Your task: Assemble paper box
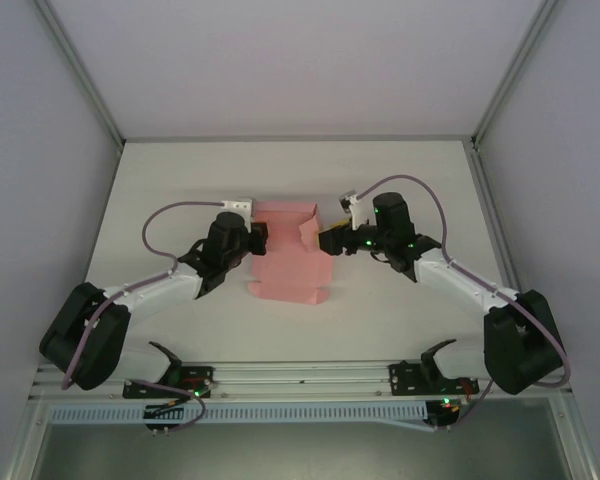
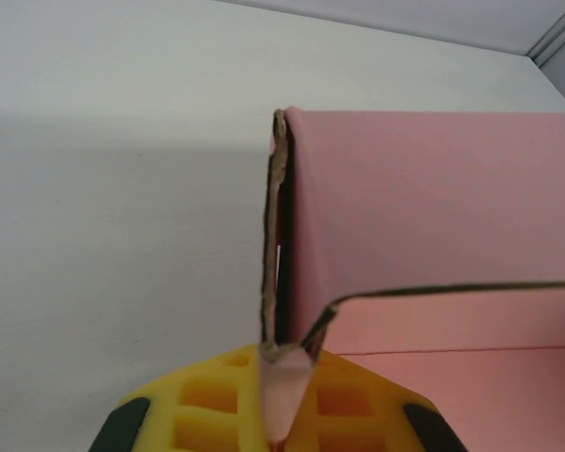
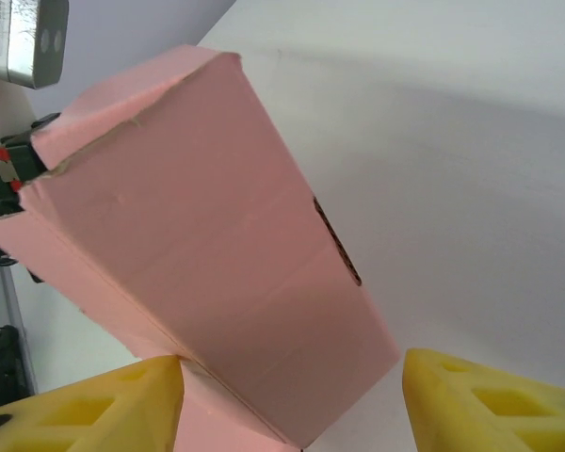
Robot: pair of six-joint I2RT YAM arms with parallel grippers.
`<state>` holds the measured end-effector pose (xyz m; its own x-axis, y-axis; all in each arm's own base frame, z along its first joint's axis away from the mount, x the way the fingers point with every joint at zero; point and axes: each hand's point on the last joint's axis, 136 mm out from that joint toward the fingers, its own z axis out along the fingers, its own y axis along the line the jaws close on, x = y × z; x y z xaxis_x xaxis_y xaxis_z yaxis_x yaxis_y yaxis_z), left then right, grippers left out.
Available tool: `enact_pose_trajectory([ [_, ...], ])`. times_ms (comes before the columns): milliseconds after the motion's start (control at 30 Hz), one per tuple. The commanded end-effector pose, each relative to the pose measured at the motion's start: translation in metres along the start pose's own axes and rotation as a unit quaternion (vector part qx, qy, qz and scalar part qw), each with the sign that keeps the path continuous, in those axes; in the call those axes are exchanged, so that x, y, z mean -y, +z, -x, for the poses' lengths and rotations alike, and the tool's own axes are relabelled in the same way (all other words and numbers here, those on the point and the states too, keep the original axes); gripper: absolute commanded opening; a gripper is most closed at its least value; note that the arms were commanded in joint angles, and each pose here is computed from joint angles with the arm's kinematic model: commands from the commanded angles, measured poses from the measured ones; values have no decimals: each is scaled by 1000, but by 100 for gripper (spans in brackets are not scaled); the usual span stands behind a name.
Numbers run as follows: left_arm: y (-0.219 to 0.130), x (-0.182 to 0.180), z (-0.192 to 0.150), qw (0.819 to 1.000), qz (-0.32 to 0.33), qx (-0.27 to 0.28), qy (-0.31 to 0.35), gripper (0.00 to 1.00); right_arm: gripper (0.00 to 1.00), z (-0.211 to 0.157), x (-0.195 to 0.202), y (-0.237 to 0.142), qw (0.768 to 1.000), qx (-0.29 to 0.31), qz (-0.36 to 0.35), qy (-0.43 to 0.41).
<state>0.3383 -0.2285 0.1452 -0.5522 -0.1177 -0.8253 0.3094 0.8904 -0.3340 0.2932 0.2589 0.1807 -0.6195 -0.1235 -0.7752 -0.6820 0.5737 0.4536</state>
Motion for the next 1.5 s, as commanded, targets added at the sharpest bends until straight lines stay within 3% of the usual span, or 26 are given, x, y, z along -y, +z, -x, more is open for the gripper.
enact_pose_trajectory([
  [0, 3, 5, 4, 1000, -13, 3, 1, 0, 62, 16, 0, 0, 999, 12, -23, -37],
  [333, 9, 7, 1, 1000, -13, -10, -7, 0, 62, 26, 2, 14, 989, 26, -103, -100],
  [600, 9, 9, 1, 1000, -15, -11, -11, 0, 53, 24, 11, 33, 988, 19, -124, -88],
  [767, 9, 14, 3, 1000, -21, -10, -14, 0, 49, 27, 27, 39, 972, 30, -209, -100],
  [867, 12, 16, 2, 999, -19, -17, -19, 0, 32, 33, 46, 36, 946, 55, -303, -101],
  [967, 16, 10, 1, 999, 3, -25, -37, 0, 13, 39, 71, 21, 903, 74, -414, -87],
  [1067, 16, -8, -2, 996, 58, -28, -65, 0, 3, 39, 97, -6, 842, 82, -529, -66],
  [1200, 10, -48, -11, 979, 178, -43, -84, 0, 0, 34, 117, -31, 770, 51, -630, -88],
  [1400, -1, -86, -23, 959, 257, -68, -96, 0, 0, 33, 137, -68, 708, 24, -699, -97],
  [1467, -7, -96, -25, 951, 287, -75, -88, 0, 0, 38, 140, -87, 671, 19, -733, -111],
])
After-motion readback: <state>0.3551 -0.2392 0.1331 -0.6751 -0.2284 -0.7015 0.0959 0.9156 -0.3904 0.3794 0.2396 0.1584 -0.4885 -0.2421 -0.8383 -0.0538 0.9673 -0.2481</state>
